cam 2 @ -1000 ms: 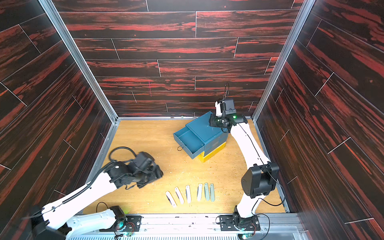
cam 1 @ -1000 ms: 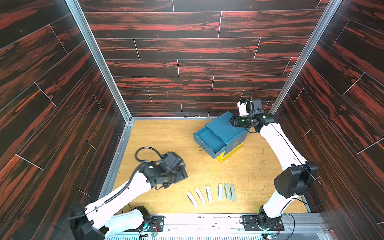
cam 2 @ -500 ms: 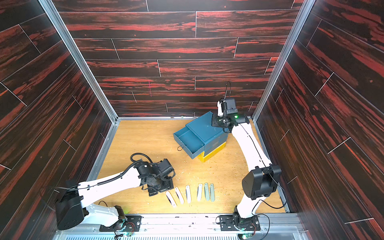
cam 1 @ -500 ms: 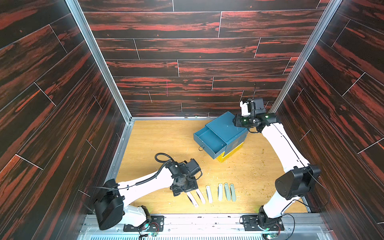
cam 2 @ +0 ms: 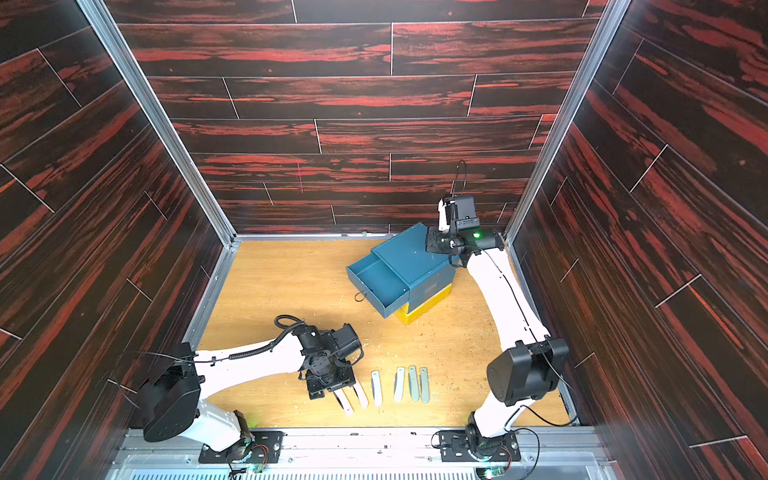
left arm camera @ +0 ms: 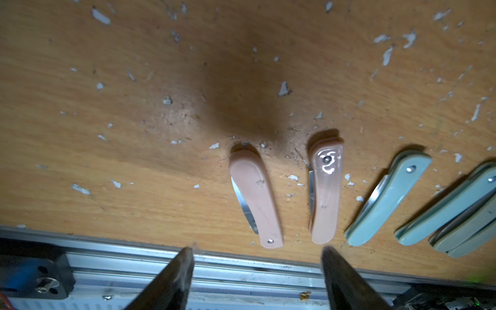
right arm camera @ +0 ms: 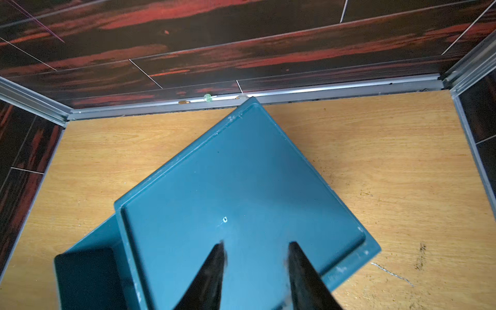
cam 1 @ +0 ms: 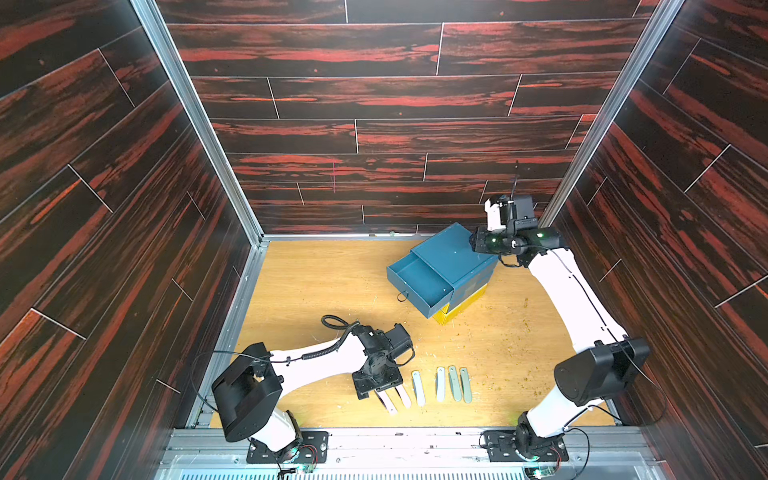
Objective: Place the fruit knives into the drawer by color
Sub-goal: Pick up the fruit knife from the center of the board.
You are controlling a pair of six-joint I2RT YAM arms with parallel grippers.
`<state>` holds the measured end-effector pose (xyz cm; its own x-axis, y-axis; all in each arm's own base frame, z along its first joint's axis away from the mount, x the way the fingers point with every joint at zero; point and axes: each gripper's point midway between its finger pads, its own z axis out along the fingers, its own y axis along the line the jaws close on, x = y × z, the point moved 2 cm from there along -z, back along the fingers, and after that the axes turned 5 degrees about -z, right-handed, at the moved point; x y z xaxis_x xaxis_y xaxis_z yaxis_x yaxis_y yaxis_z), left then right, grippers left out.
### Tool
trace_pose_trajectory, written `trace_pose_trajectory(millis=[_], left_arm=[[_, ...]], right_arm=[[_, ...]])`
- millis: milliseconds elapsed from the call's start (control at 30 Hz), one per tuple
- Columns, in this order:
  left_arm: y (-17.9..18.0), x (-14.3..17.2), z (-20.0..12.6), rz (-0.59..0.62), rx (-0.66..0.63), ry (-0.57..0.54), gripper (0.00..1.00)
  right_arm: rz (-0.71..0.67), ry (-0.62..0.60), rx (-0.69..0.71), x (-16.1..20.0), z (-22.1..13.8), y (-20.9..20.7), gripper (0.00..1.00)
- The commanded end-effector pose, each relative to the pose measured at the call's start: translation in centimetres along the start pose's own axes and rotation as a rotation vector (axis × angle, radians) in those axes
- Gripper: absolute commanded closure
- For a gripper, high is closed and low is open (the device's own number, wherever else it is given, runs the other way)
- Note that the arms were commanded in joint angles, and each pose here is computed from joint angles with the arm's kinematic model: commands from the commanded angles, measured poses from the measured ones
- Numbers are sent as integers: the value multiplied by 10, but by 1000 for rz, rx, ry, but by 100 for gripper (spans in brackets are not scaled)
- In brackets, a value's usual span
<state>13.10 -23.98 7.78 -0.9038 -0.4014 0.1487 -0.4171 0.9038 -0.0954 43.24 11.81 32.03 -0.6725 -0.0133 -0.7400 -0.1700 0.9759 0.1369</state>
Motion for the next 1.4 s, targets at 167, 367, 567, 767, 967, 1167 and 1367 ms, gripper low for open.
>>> trace_pose_trajectory(millis=[167,367,567,767,967,1167,1367], left_arm=[[8,2,11,-20,-84,26,28],[10,3,22,-38,-91,40,30],[6,3,28,-57,-80,51,34],[8,7,34,-57,-106,68,35],[12,7,43,-59,-140,79,37],[12,8,50,-62,-160,90,40],[16,8,52,-67,-174,90,44]], right_arm=[[18,-15,-2,0,-12,-3,57],[20,-30,-5,-4,-17,-3,57],[23,-37,-12,-6,-20,-4,57],[25,-52,-15,-10,-26,-5,57],[24,-63,-15,-11,-31,-6,57],[27,-71,-13,-12,-34,-9,57],[27,-85,-19,-15,-37,-9,56]])
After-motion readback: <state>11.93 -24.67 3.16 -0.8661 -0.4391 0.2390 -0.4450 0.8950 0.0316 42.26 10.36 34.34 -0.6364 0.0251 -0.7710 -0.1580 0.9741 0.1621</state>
